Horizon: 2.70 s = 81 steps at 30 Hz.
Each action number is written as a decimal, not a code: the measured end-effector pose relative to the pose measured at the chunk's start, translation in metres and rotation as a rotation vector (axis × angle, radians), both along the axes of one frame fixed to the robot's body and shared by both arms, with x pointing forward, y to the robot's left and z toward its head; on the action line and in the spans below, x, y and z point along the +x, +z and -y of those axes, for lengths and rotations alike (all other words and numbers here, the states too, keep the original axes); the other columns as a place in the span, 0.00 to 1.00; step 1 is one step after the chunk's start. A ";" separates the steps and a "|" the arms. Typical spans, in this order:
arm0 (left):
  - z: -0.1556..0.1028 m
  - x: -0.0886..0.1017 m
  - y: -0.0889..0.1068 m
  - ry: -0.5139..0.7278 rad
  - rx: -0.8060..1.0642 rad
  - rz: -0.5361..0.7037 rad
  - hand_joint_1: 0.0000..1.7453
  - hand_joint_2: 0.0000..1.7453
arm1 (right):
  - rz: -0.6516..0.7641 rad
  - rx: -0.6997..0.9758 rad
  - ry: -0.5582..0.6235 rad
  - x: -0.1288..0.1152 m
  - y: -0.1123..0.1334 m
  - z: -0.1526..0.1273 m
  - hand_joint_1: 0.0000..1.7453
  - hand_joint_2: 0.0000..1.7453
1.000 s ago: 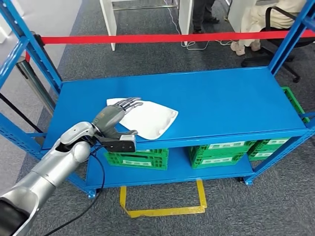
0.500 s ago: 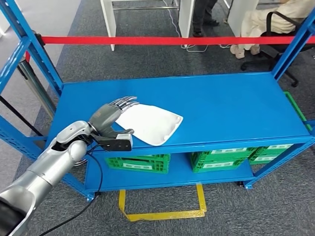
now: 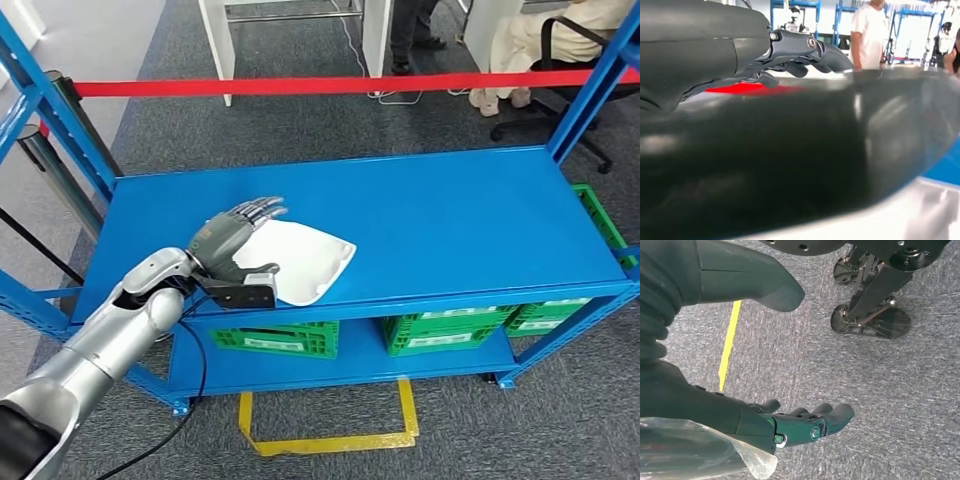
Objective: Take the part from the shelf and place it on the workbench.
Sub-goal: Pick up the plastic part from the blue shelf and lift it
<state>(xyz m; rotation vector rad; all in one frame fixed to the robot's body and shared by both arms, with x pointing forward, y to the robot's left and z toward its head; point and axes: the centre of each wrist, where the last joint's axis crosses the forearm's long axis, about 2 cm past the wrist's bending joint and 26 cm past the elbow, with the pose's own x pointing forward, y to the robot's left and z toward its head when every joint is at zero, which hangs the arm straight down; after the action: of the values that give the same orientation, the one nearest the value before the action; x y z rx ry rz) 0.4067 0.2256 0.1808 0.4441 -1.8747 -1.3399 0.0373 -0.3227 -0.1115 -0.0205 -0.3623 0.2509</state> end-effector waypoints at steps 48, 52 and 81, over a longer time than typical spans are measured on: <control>-0.048 0.012 -0.039 0.304 0.232 -0.091 0.00 1.00 | -0.014 0.001 -0.036 0.000 0.000 0.002 0.00 1.00; -0.047 0.010 -0.043 0.303 0.234 -0.101 0.00 1.00 | -0.016 0.001 -0.036 -0.001 0.000 0.002 0.00 1.00; -0.037 -0.001 -0.059 0.239 0.173 -0.097 1.00 1.00 | -0.008 -0.006 -0.023 0.002 0.000 0.002 0.00 1.00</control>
<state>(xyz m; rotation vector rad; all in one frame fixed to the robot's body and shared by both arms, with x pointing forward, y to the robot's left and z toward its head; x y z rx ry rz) 0.4056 0.2631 0.1215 0.6573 -1.5788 -1.3406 0.0392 -0.3246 -0.1112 -0.0297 -0.3529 0.2293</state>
